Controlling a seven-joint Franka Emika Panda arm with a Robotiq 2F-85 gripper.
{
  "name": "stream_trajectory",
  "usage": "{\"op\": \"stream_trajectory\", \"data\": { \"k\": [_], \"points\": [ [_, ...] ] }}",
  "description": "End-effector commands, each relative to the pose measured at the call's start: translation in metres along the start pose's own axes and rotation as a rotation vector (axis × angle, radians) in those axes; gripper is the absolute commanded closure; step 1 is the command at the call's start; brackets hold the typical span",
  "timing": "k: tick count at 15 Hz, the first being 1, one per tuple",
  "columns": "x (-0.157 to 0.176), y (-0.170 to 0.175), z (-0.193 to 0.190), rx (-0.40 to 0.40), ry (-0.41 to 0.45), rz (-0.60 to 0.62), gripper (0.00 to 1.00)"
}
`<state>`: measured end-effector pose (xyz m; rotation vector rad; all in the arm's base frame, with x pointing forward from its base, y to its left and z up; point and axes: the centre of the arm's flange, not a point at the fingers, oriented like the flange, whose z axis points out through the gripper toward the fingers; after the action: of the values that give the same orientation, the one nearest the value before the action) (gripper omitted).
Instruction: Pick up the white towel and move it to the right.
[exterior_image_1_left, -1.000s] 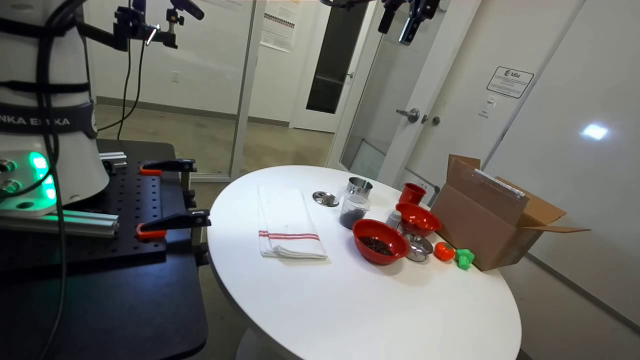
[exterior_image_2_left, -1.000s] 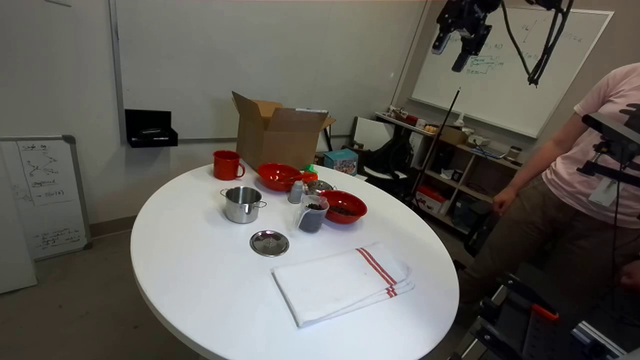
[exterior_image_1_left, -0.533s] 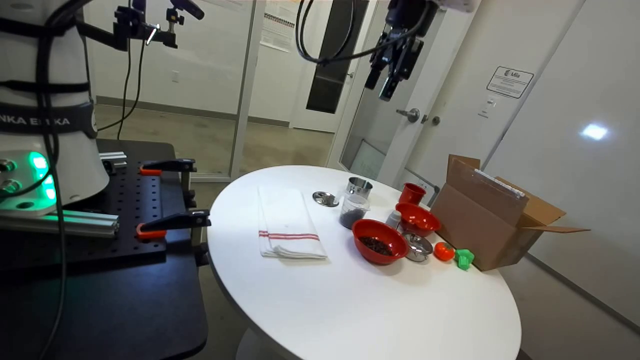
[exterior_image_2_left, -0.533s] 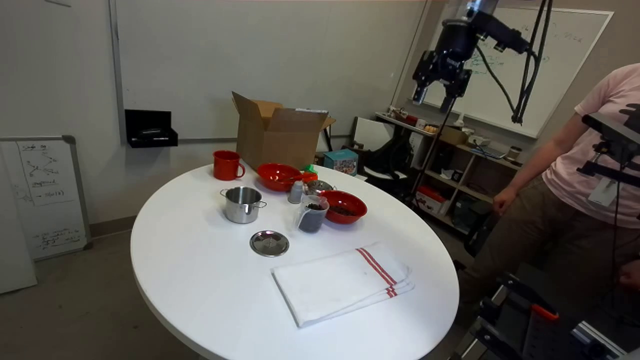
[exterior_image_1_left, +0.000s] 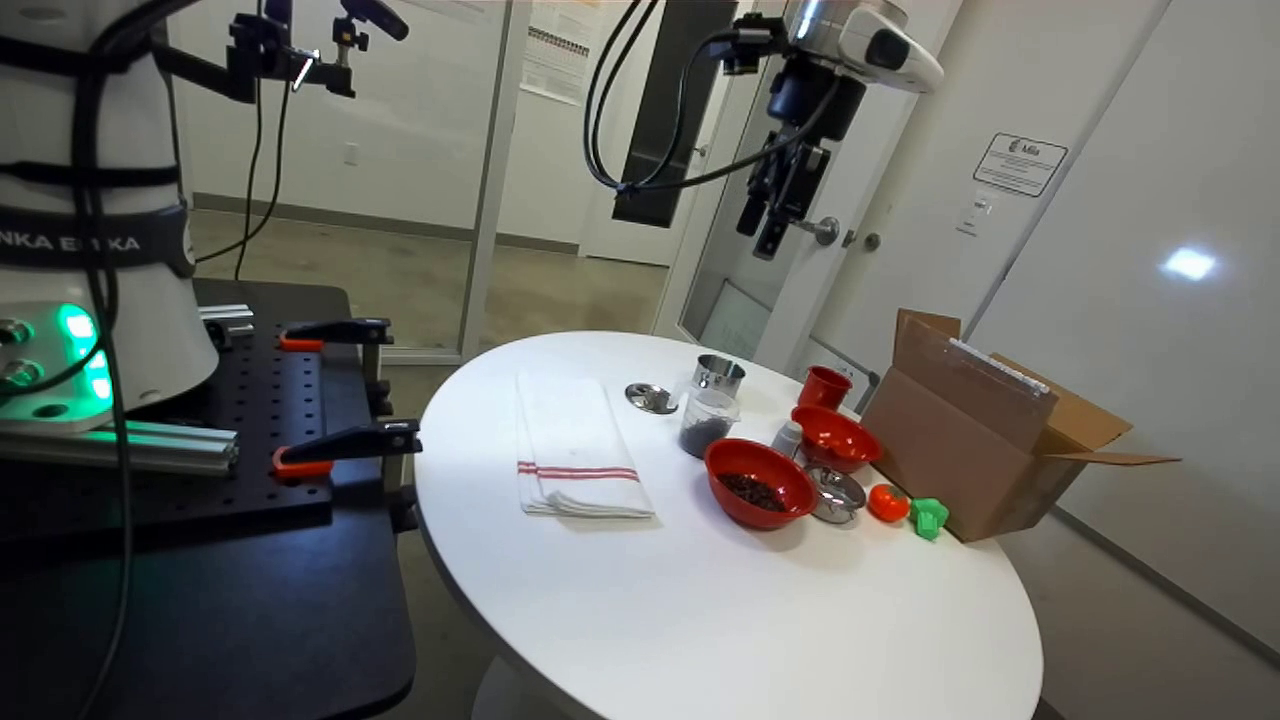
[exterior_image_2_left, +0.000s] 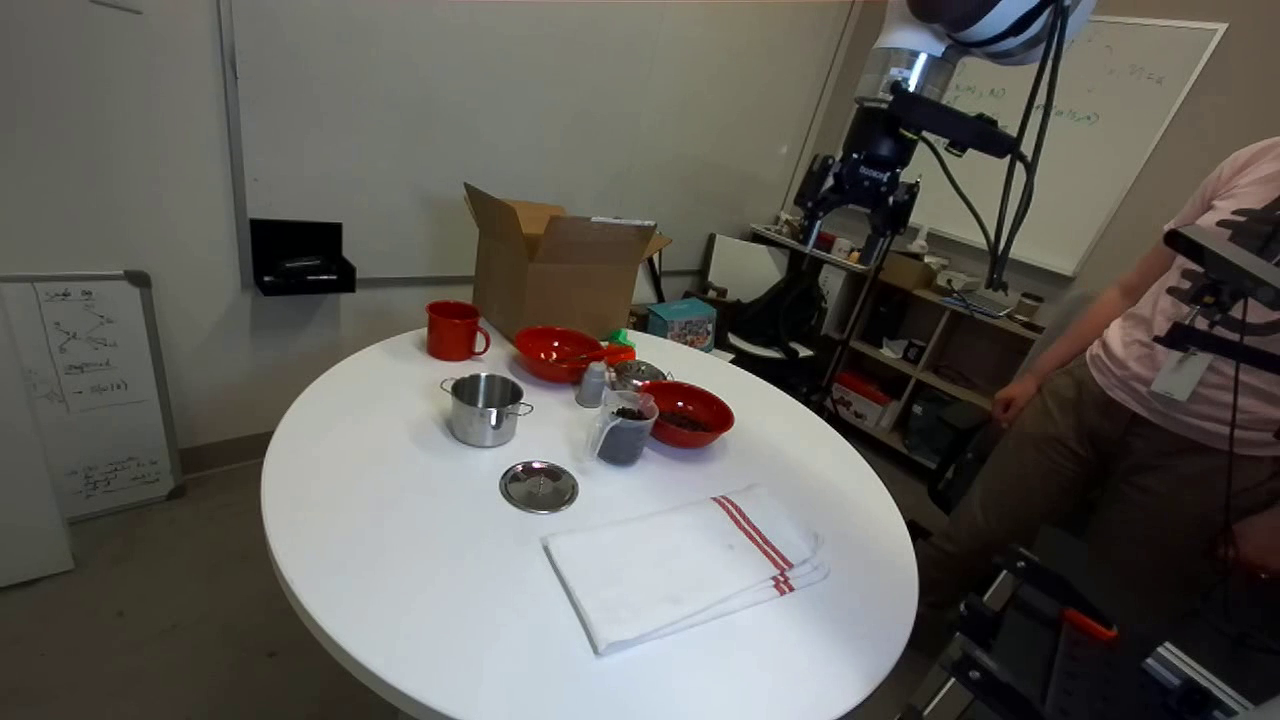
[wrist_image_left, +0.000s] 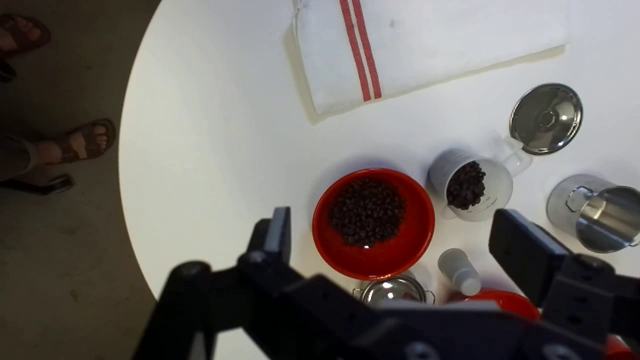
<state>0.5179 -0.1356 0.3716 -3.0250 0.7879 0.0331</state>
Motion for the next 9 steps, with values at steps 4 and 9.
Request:
{"op": "stream_trajectory", "data": {
  "k": [4, 9],
  "points": [
    [-0.012, -0.005, -0.001, -0.121, 0.041, -0.041, 0.00],
    [-0.025, -0.024, 0.030, -0.251, 0.047, -0.047, 0.00]
  ]
}}
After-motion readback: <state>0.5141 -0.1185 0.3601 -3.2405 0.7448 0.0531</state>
